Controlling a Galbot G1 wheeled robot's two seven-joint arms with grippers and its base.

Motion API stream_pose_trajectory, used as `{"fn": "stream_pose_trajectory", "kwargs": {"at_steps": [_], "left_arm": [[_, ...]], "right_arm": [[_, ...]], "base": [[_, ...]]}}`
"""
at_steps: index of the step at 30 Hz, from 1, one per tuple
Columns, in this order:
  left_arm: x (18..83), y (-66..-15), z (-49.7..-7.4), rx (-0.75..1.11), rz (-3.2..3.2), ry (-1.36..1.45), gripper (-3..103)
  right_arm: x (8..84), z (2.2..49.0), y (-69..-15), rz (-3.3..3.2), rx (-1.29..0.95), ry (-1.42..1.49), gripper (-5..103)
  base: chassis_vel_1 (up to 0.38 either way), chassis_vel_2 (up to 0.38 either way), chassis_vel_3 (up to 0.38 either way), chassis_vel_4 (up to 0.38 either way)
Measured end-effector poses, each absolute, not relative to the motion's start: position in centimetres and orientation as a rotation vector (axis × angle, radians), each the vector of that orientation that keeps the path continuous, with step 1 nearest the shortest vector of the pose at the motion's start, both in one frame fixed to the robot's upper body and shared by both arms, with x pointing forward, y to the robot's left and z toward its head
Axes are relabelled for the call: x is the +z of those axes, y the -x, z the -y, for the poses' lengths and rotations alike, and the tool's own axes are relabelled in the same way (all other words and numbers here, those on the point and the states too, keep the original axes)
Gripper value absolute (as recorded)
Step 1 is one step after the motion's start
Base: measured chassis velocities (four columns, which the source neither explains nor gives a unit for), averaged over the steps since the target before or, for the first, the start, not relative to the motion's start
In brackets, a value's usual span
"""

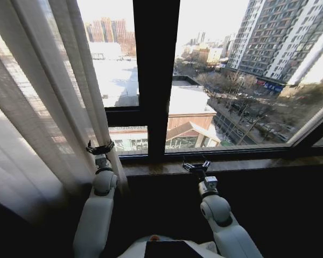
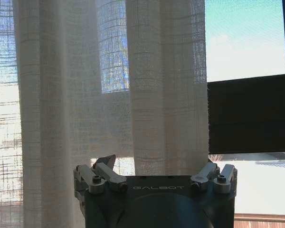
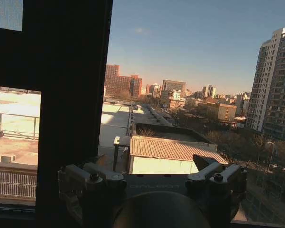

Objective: Open the curtains by pulling them apart, changing their state from closed to fully open.

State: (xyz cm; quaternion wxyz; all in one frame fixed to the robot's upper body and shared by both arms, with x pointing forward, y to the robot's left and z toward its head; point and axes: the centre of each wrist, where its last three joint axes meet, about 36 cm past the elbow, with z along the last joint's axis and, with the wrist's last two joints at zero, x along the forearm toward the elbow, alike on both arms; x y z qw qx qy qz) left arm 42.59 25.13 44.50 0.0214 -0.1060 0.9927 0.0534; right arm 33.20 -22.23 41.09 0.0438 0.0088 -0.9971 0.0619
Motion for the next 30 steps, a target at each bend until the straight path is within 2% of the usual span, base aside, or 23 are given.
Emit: {"fn": "stream_pose_trajectory", "kwargs": {"at_steps": [1, 2, 4, 5, 8, 9, 11, 14, 17, 20, 21, 23, 30], "left_arm": [[44.8, -41.9, -25.5, 0.162, -3.091, 0.243, 82], [44.8, -41.9, -25.5, 0.162, -3.091, 0.243, 82], [45.2, -40.3, -26.1, 0.155, -3.126, 0.085, 71], [45.2, -40.3, -26.1, 0.155, -3.126, 0.085, 71], [45.4, -38.8, -26.5, 0.158, -3.149, -0.011, 55], [45.6, -38.5, -26.6, 0.159, -3.153, -0.021, 49], [45.7, -38.4, -26.6, 0.160, -3.154, -0.023, 49], [46.2, -38.1, -27.2, 0.166, -3.153, -0.020, 33], [46.4, -38.1, -27.4, 0.165, -3.150, -0.018, 28], [46.5, -37.9, -27.4, 0.160, -3.150, -0.022, 12], [46.5, -37.9, -27.4, 0.160, -3.150, -0.022, 12], [46.5, -37.8, -27.3, 0.158, -3.148, -0.025, 2], [47.0, -37.5, -27.1, 0.157, -3.141, -0.031, 0]], "right_arm": [[41.2, 22.4, -33.2, 3.050, 0.194, -0.021, 100], [41.2, 22.4, -33.2, 3.050, 0.194, -0.021, 100], [41.3, 22.7, -33.3, 3.053, 0.199, -0.010, 100], [41.3, 22.7, -33.3, 3.053, 0.199, -0.010, 100], [41.2, 23.0, -33.4, 3.052, 0.200, 0.006, 100], [41.1, 23.2, -33.4, 3.053, 0.200, 0.014, 100], [41.0, 23.3, -33.5, 3.055, 0.201, 0.019, 100], [41.1, 23.8, -33.6, 3.065, 0.208, 0.043, 100], [41.3, 24.2, -33.7, 3.069, 0.216, 0.052, 100], [41.6, 24.3, -33.7, 3.076, 0.220, 0.055, 100], [41.6, 24.3, -33.7, 3.076, 0.220, 0.055, 100], [41.8, 24.2, -33.6, 3.080, 0.219, 0.054, 100], [42.5, 23.9, -33.4, 3.079, 0.213, 0.047, 100]], "base": [[0.000, 0.000, 0.000, 0.000], [0.000, 0.000, 0.000, 0.000], [0.000, 0.000, 0.000, 0.000], [0.000, 0.000, 0.000, 0.000], [0.000, 0.000, 0.000, 0.000], [0.000, 0.000, 0.000, 0.000], [0.000, 0.000, 0.000, 0.000], [0.000, 0.000, 0.000, 0.000], [0.000, 0.000, 0.000, 0.000], [0.000, 0.000, 0.000, 0.000], [0.000, 0.000, 0.000, 0.000], [0.000, 0.000, 0.000, 0.000], [0.000, 0.000, 0.000, 0.000]]}}
